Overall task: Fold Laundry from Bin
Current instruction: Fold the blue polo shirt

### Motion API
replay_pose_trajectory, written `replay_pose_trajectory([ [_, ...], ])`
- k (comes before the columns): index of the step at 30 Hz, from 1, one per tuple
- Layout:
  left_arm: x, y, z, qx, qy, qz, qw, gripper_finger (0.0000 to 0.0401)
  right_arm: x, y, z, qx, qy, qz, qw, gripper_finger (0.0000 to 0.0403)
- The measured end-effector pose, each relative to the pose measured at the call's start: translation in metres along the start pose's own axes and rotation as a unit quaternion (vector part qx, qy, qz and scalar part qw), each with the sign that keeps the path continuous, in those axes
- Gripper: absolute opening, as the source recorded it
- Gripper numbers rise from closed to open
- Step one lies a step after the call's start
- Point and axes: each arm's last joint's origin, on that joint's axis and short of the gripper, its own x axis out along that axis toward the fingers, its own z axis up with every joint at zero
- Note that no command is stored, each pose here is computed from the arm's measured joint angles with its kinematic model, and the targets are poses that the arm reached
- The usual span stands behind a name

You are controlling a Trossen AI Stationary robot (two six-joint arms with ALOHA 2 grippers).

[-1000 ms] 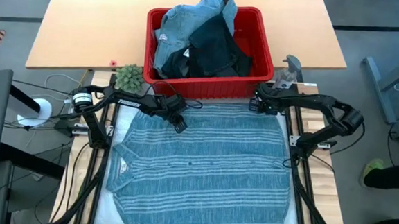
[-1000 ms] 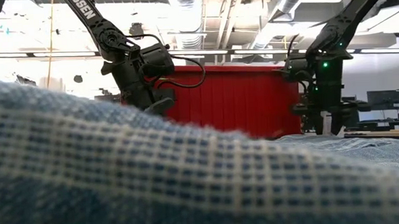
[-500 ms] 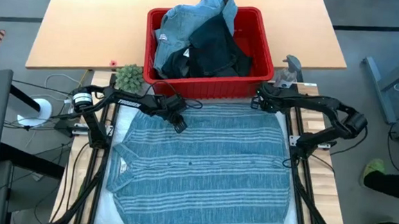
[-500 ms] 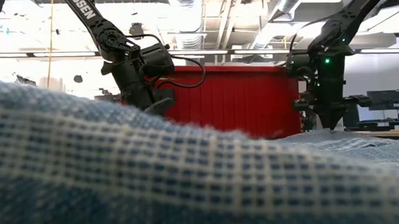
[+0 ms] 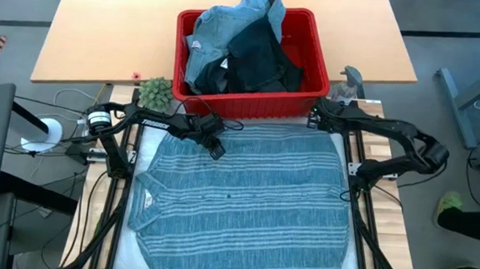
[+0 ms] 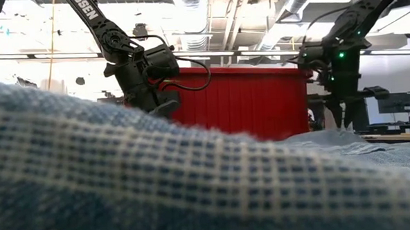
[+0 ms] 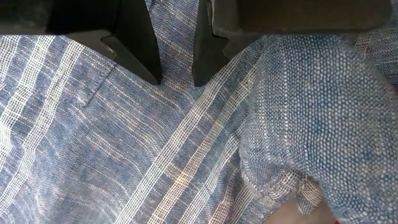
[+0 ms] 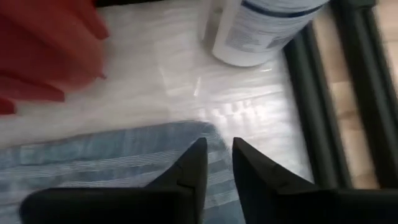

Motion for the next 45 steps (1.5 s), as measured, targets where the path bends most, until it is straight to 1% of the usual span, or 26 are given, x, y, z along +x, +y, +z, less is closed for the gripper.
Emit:
replay_pose_trajectory([
  [3, 0.000, 0.000, 0.000, 0.000, 0.000, 0.001, 1.000, 0.0089, -0.002, 0.000, 0.001, -0.008, -0.004, 0.009, 1.000, 0.0128],
  [4, 0.000, 0.000, 0.000, 0.000, -0.001, 0.002, 1.000, 0.0089, -0.005, 0.001, 0.001, -0.017, -0.001, 0.028, 0.999, 0.0133],
  [7, 0.000, 0.000, 0.000, -0.004, -0.001, 0.004, 1.000, 0.0089, -0.016, 0.010, -0.002, -0.052, 0.017, 0.115, 0.992, 0.0137],
  [8, 0.000, 0.000, 0.000, -0.005, -0.002, 0.005, 1.000, 0.0089, -0.020, 0.014, -0.004, -0.057, 0.019, 0.133, 0.989, 0.0132],
  [9, 0.000, 0.000, 0.000, -0.006, -0.003, 0.005, 1.000, 0.0089, -0.022, 0.016, -0.008, -0.061, 0.019, 0.139, 0.988, 0.0125],
  [13, 0.000, 0.000, 0.001, -0.013, -0.008, 0.004, 1.000, 0.0089, -0.016, 0.027, -0.018, -0.087, 0.023, 0.125, 0.988, 0.0084],
  [15, 0.000, 0.000, 0.001, -0.017, -0.008, 0.004, 1.000, 0.0089, -0.006, 0.031, -0.021, -0.101, 0.029, 0.104, 0.989, 0.0064],
  [18, 0.000, 0.000, 0.001, -0.018, -0.008, 0.004, 1.000, 0.0089, 0.013, 0.031, -0.025, -0.094, 0.059, 0.053, 0.992, 0.0037],
  [20, 0.000, 0.000, 0.001, -0.018, -0.008, 0.004, 1.000, 0.0089, 0.023, 0.026, -0.029, -0.085, 0.082, 0.006, 0.993, 0.0019],
  [22, 0.000, 0.000, 0.001, -0.019, -0.008, 0.004, 1.000, 0.0089, 0.028, 0.018, -0.032, -0.079, 0.084, -0.056, 0.992, 0.0017],
  [24, 0.000, 0.000, 0.001, -0.020, -0.008, 0.005, 1.000, 0.0089, 0.028, 0.011, -0.033, -0.067, 0.076, -0.105, 0.989, 0.0018],
  [25, 0.000, 0.000, 0.001, -0.021, -0.007, 0.005, 1.000, 0.0089, 0.027, 0.008, -0.032, -0.061, 0.067, -0.124, 0.988, 0.0021],
  [27, 0.000, 0.000, 0.001, -0.022, -0.006, 0.005, 1.000, 0.0089, 0.022, 0.004, -0.031, -0.051, 0.052, -0.134, 0.988, 0.0031],
  [31, 0.000, 0.000, 0.000, -0.022, -0.002, 0.007, 1.000, 0.0089, 0.007, 0.000, -0.024, -0.033, 0.020, -0.107, 0.994, 0.0042],
  [35, 0.000, 0.000, 0.000, -0.020, -0.001, 0.009, 1.000, 0.0089, -0.013, 0.002, -0.018, -0.056, -0.013, -0.032, 0.998, 0.0040],
  [37, 0.000, 0.001, 0.000, -0.019, -0.001, 0.017, 1.000, 0.0089, -0.020, 0.001, -0.017, -0.061, -0.033, -0.023, 0.997, 0.0037],
  [39, 0.000, 0.001, 0.000, -0.032, -0.002, 0.015, 0.999, 0.0089, -0.025, -0.004, -0.014, -0.053, -0.057, -0.026, 0.997, 0.0035],
  [41, -0.002, -0.001, 0.003, -0.042, 0.000, -0.008, 0.999, 0.0089, -0.033, -0.008, -0.010, -0.053, -0.053, -0.007, 0.997, 0.0033],
  [42, -0.003, -0.003, 0.005, -0.045, 0.003, -0.035, 0.998, 0.0089, -0.038, -0.010, -0.008, -0.067, -0.049, 0.011, 0.996, 0.0032],
  [44, -0.007, -0.008, 0.012, -0.044, -0.002, -0.096, 0.994, 0.0089, -0.053, -0.010, -0.003, -0.114, -0.039, 0.078, 0.990, 0.0029],
  [45, -0.011, -0.011, 0.017, -0.040, -0.006, -0.132, 0.990, 0.0089, -0.062, -0.010, 0.000, -0.139, -0.041, 0.119, 0.982, 0.0028],
])
